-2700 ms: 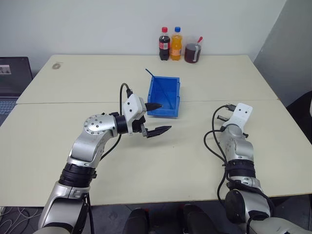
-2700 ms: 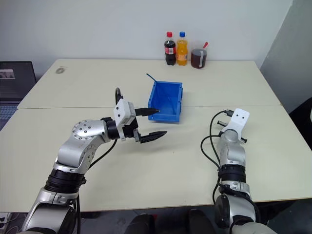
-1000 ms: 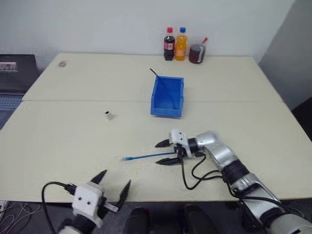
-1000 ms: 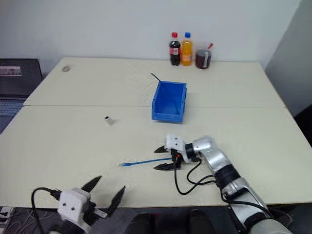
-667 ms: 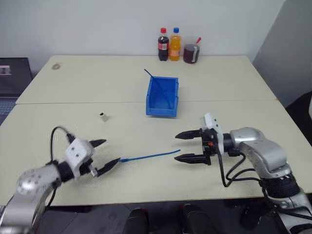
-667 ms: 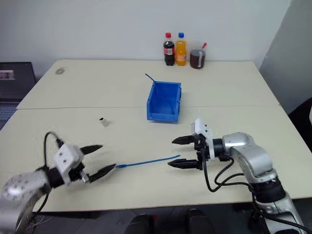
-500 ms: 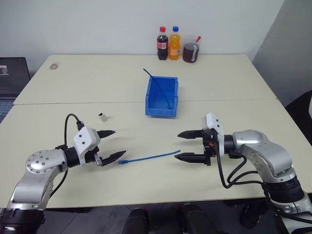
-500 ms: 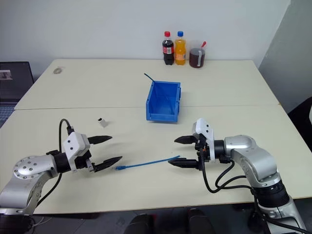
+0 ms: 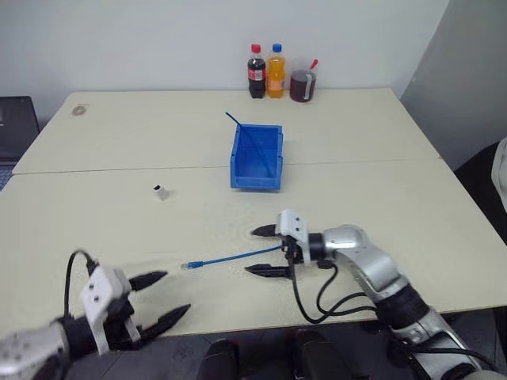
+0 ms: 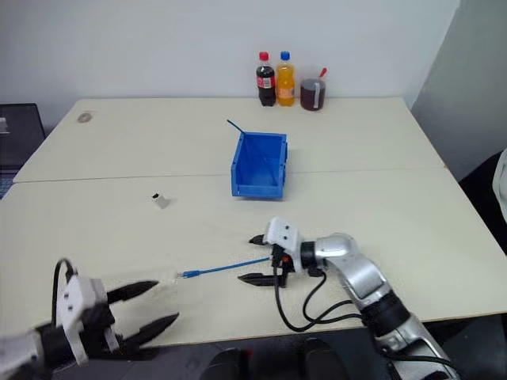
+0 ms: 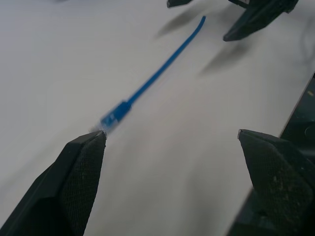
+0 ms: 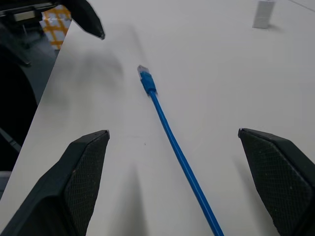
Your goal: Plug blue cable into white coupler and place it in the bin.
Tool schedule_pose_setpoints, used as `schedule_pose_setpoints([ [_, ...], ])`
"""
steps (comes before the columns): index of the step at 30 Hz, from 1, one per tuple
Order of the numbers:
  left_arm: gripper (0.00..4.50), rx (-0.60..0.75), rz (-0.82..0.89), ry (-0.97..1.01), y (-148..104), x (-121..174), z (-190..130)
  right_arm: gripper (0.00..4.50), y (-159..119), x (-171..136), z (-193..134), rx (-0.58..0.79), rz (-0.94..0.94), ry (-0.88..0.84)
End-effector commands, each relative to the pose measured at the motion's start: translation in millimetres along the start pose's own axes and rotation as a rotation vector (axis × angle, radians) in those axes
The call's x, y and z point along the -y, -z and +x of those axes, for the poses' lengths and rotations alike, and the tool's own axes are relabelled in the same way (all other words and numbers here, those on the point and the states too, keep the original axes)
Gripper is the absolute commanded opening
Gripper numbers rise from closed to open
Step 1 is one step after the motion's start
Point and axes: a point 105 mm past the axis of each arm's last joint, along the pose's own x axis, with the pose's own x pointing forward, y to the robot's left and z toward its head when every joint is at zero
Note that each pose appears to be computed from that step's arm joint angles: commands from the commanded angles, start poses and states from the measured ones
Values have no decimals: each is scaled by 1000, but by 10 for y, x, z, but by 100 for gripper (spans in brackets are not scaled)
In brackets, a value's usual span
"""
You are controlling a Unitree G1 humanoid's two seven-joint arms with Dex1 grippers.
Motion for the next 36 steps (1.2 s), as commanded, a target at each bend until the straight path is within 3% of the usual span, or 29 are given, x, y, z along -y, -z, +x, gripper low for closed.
schedule_pose_setpoints([
  [1,450,27,7,-196,100,219,-54,445,36,123,86,-7,-51,12],
  [8,450,71,-39,-280,106,379,55,445,178,279,173,-69,-85,50],
  [15,450,82,-30,-290,98,328,63,445,180,440,199,-86,-71,93],
  [24,450,84,-14,-261,87,314,87,445,103,367,167,-58,-59,39],
  [30,450,113,54,-251,-60,174,90,445,-207,186,-35,51,-44,-57],
  [36,450,140,100,-238,-198,-22,140,445,-579,318,-219,131,1,49],
])
